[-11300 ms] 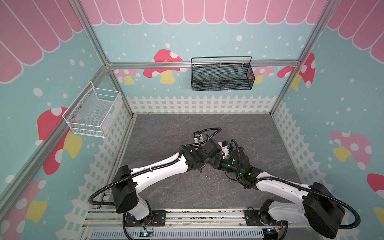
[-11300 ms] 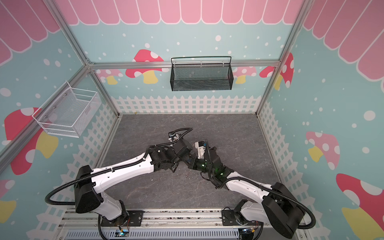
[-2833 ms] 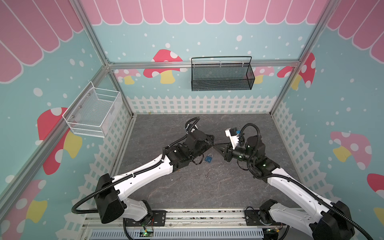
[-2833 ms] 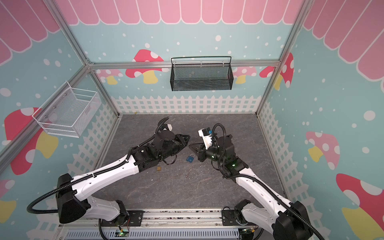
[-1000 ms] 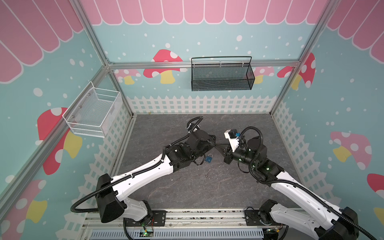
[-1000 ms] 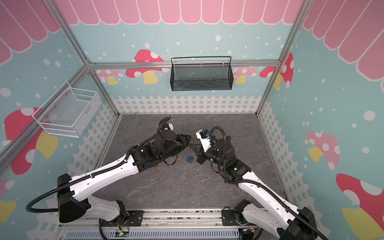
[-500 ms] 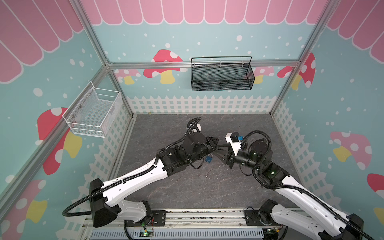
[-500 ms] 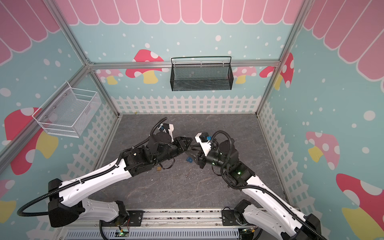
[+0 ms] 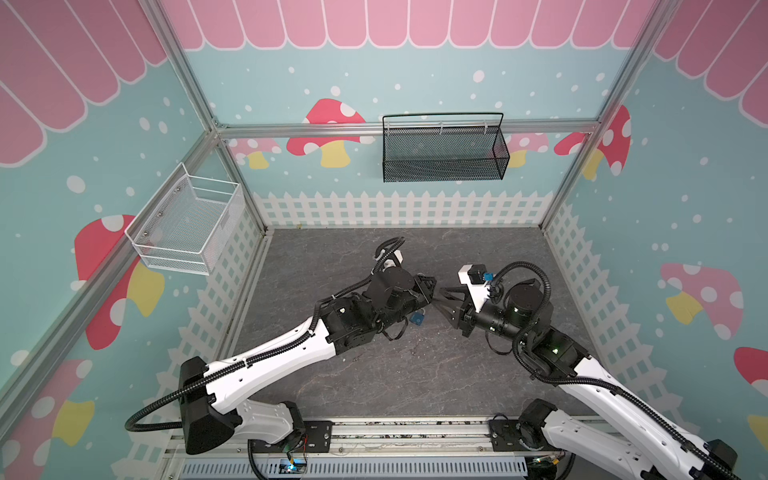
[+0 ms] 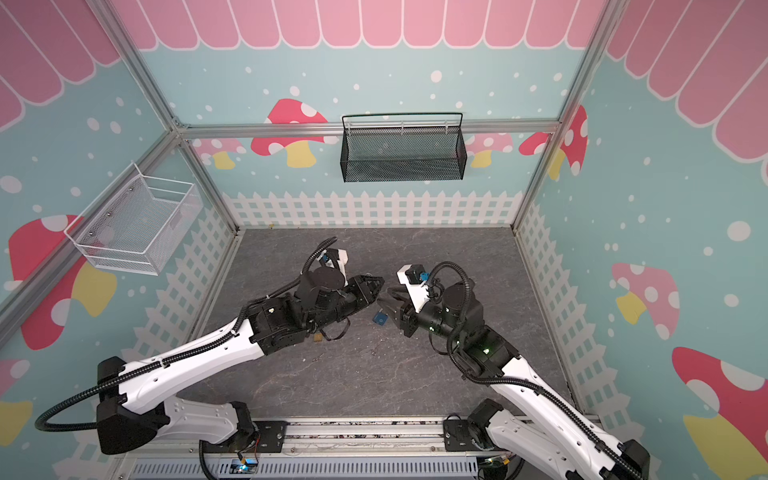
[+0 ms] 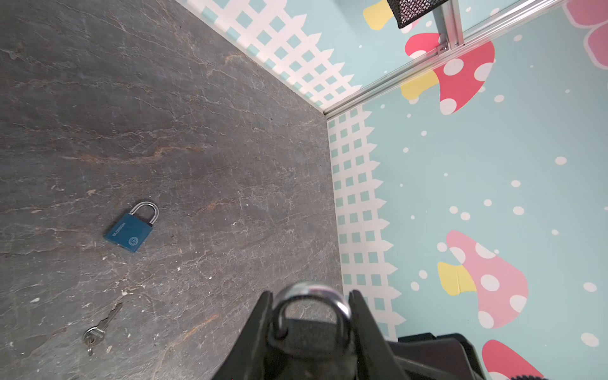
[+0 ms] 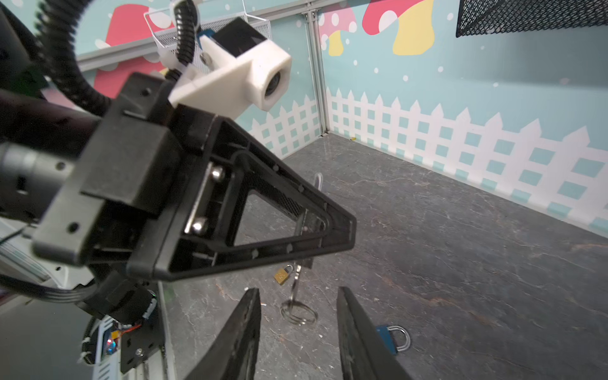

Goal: Unlock with the key

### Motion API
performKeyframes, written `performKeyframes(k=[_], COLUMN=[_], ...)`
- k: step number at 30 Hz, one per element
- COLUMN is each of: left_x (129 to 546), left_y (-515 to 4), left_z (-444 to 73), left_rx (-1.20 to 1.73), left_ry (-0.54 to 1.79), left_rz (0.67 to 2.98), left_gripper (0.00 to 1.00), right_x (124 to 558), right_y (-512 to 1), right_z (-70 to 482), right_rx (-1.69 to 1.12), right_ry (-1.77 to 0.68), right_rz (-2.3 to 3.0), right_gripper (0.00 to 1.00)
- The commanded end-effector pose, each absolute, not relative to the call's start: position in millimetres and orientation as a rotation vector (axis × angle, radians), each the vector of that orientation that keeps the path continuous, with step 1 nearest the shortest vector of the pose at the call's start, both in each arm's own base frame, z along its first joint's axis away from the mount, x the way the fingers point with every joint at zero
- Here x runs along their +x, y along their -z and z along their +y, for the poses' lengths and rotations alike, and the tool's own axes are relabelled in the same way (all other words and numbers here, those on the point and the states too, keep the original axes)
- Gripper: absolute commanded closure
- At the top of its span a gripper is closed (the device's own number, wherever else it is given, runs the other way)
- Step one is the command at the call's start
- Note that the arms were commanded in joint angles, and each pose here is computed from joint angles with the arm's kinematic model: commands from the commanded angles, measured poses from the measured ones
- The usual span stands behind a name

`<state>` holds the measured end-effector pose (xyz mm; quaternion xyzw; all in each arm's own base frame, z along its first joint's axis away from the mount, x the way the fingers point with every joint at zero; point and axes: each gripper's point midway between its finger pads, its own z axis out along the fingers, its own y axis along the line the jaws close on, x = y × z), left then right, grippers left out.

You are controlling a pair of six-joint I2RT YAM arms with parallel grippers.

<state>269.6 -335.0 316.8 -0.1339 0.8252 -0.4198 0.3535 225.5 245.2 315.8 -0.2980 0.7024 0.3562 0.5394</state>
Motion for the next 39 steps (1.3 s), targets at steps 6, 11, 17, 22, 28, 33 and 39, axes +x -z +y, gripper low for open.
performKeyframes(k=[6, 11, 17, 22, 28, 33, 39], left_x=[273.1, 273.4, 272.6, 273.0, 271.7, 270.5, 253.0], left_y=[-326.5, -326.3, -327.3, -326.6, -329.0, -324.8, -320.4], left_z=[-326.9, -327.5, -328.9, -329.5, -333.4, -332.3, -352.2], left_rx=[-0.372, -0.375, -0.376, -0.381, -0.392, -0.411, -0.346], left_ry=[1.07, 1.073, 1.083, 1.086, 1.115, 1.126, 1.23], left_rz=[2.084, 2.082, 2.077, 2.076, 2.065, 2.068, 2.119], left_gripper=[1.0, 1.0, 1.0, 1.0, 1.0, 1.0, 1.0], right_x=[226.7, 229.6, 237.7, 240.7, 241.6, 241.4, 238.7], right_y=[-322.1, -321.9, -327.8, -321.7, -317.8, -317.4, -329.2], right_z=[252.8, 258.5, 260.5, 261.8, 263.9, 264.3, 265.7], right_rx=[-0.731, -0.727, -0.693, -0.694, -0.694, -0.679, -0.678], right_ry=[-0.871, -0.9, -0.897, -0.889, -0.899, -0.916, -0.943], right_rz=[1.65, 1.649, 1.64, 1.658, 1.671, 1.683, 1.638], right_gripper=[0.72, 0.64, 0.7, 0.78, 0.93, 1.0, 1.0])
